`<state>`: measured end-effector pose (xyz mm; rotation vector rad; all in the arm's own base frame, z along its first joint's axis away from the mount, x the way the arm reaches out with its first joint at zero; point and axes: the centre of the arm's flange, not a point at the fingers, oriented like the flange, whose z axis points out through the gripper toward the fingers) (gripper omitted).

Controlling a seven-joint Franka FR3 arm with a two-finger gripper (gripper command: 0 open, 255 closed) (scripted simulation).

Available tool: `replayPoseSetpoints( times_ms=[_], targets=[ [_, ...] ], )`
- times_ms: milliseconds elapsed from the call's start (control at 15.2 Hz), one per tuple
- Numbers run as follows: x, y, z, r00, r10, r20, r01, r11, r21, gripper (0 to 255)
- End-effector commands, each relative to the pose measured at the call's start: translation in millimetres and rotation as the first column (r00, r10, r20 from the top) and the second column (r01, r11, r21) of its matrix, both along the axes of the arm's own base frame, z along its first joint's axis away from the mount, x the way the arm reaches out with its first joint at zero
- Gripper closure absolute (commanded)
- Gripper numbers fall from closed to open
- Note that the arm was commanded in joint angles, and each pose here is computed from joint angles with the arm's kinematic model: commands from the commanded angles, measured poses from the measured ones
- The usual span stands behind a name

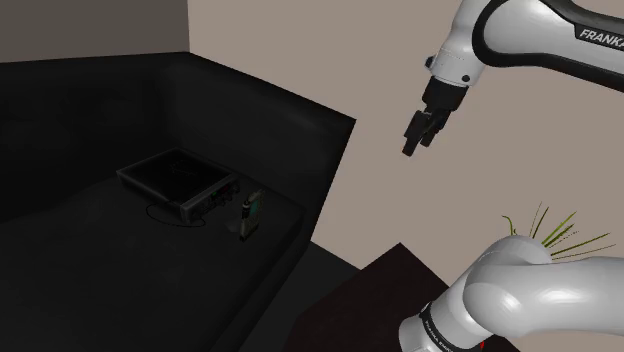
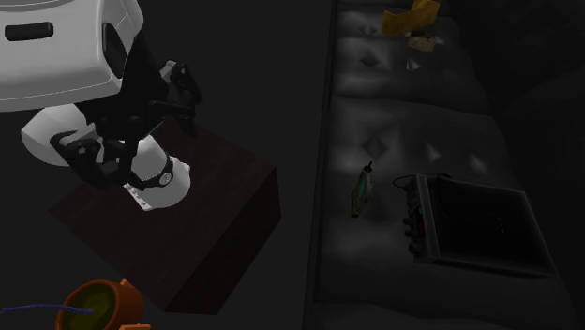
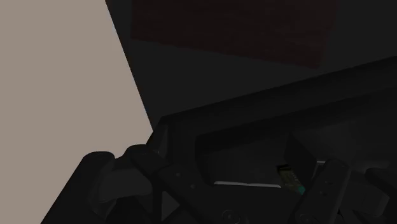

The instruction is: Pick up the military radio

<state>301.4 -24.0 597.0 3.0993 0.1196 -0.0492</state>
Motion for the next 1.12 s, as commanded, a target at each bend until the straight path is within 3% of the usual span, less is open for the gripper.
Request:
replayPoseSetpoints(
  times_ms=[0,528,1056],
  targets=[
    [0,0,0,1.000,0.000,0.000,0.000,1.000,0.000,0],
    [38,80,-54,0.991,-0.135,-0.006,0.135,0.991,0.015,0],
    [86,155,-107,0.964,-0.266,-0.013,0.267,0.963,0.028,0]
  ],
)
